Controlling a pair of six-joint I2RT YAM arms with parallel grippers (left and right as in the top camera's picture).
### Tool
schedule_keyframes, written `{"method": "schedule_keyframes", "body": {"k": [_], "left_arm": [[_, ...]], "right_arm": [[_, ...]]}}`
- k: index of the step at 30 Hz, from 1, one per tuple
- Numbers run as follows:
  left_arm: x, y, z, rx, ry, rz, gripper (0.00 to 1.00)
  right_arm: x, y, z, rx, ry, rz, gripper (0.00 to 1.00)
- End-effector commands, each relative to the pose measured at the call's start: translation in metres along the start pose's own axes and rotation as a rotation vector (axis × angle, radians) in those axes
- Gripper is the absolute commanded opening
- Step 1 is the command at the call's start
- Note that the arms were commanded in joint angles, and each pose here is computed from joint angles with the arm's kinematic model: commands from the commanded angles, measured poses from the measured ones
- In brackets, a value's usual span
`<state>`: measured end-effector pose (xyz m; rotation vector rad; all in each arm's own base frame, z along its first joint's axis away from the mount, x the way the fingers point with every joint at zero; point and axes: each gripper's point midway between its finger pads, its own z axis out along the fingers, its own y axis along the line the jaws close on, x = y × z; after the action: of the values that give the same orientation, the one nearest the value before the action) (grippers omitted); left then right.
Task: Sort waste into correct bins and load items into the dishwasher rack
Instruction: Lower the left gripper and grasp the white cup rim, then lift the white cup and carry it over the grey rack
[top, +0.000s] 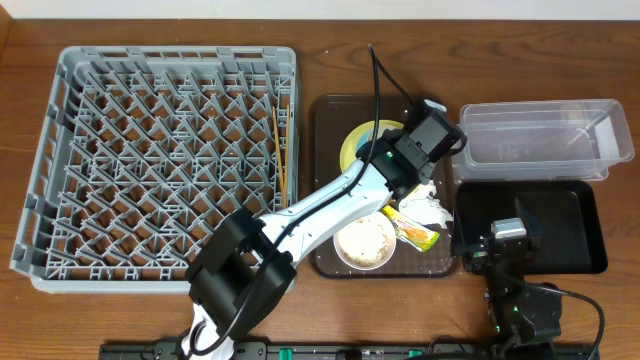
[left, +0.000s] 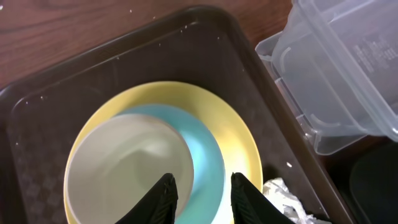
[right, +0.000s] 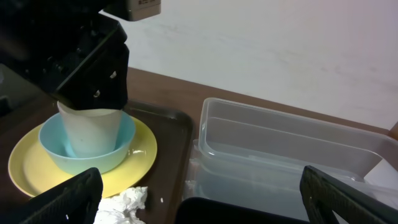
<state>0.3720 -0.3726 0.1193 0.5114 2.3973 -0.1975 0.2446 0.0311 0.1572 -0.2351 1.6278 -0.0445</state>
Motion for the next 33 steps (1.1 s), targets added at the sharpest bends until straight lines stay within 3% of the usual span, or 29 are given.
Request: {"method": "schedule_keyframes", "body": {"k": [1,10,22,29,33], "left_arm": [[0.007,0.01,0.014,-0.041,0.016,0.021,0.32],[0.029,0.015,0.038,-0.068,0.076,0.045,0.32],[0.03,0.015,0.037,-0.07,0.083,0.047,0.19],[0.019,0.016,0.024,-0.064,0.057,0.039,0.07],[0.001,0.017,-0.002,-0.048,0.012,0.025,0.06]], "right_arm": [[0.001,0.0,0.0,0.0,0.002,-0.004,0.99],[0.001,0.0,0.0,0.0,0.002,-0.004,0.99],[0.001,0.0,0.0,0.0,0.002,-0.004,0.99],[0.001,0.0,0.0,0.0,0.002,-0.004,0.99],[0.001,0.0,0.0,0.0,0.002,-0.004,0.99]]}}
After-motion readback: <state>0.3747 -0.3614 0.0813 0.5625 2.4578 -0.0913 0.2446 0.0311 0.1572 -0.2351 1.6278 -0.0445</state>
